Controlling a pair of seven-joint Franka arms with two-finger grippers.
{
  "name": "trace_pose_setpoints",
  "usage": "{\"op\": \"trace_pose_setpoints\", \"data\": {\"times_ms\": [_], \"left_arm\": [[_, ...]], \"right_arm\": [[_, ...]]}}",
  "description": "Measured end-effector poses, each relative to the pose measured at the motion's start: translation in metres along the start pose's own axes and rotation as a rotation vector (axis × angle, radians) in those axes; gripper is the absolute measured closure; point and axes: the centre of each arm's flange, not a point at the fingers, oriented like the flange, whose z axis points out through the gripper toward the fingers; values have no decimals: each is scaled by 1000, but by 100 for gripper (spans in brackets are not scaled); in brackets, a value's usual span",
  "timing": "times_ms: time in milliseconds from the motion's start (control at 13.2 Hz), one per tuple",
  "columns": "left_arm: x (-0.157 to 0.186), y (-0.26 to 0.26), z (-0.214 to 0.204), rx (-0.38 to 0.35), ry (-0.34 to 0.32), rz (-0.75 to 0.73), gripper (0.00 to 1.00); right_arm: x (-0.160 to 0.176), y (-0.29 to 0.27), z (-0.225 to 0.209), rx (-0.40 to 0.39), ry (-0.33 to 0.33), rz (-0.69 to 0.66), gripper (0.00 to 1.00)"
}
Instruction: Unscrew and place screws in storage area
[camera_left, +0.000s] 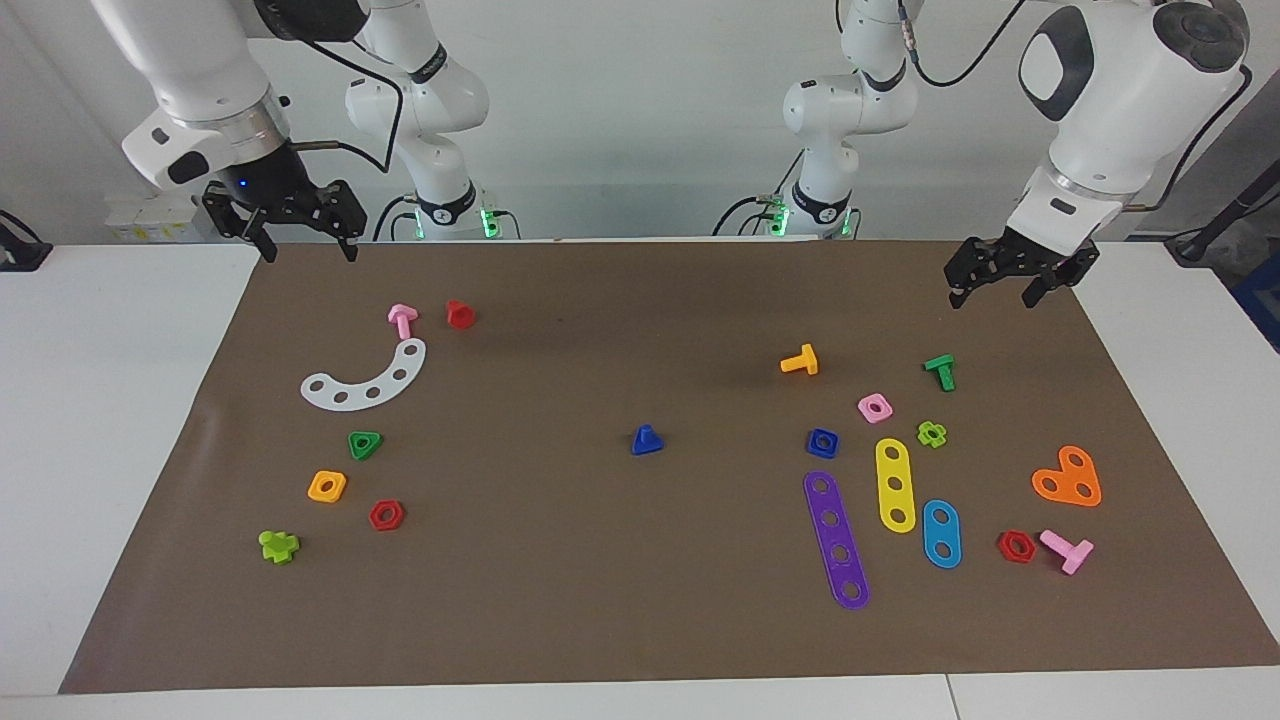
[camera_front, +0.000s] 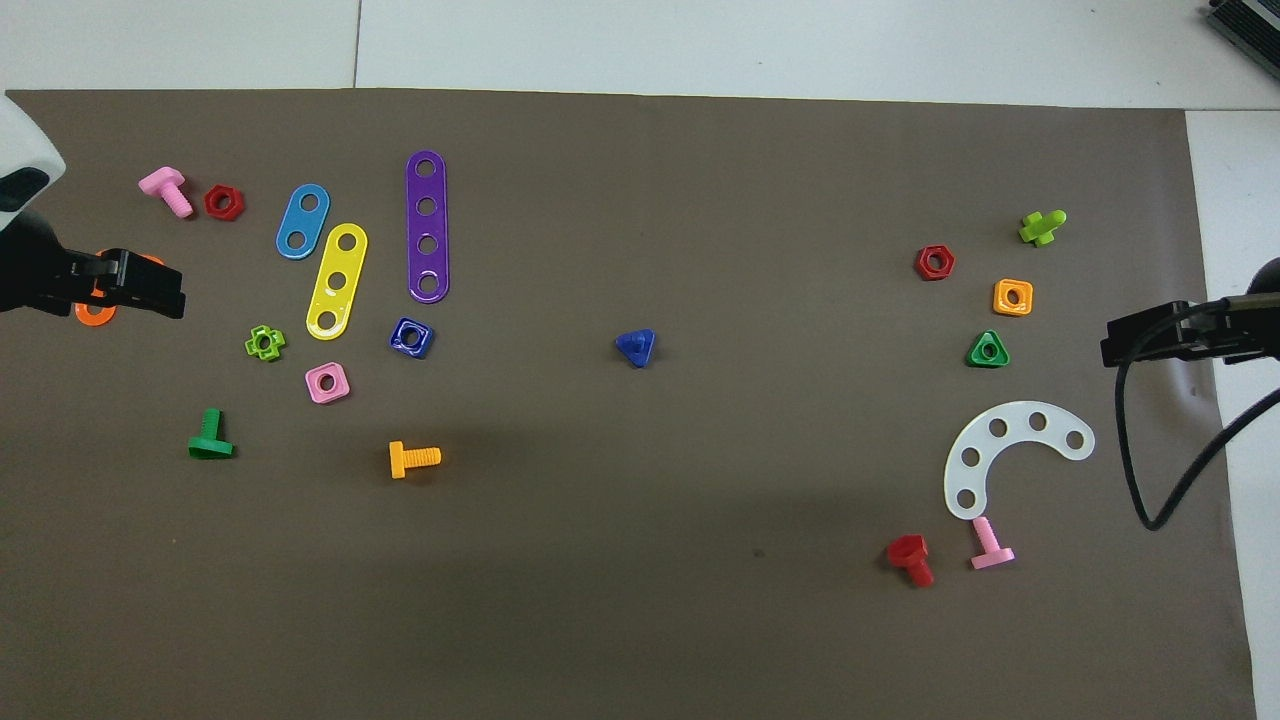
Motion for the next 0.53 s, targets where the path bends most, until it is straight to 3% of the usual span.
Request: {"op": "trace_pose_setpoints", "data": {"times_ms": [529], "left_arm": [[0,0,0,0,1,-1,0]], "right_arm": [[0,19,0,0,1,34,0]]}}
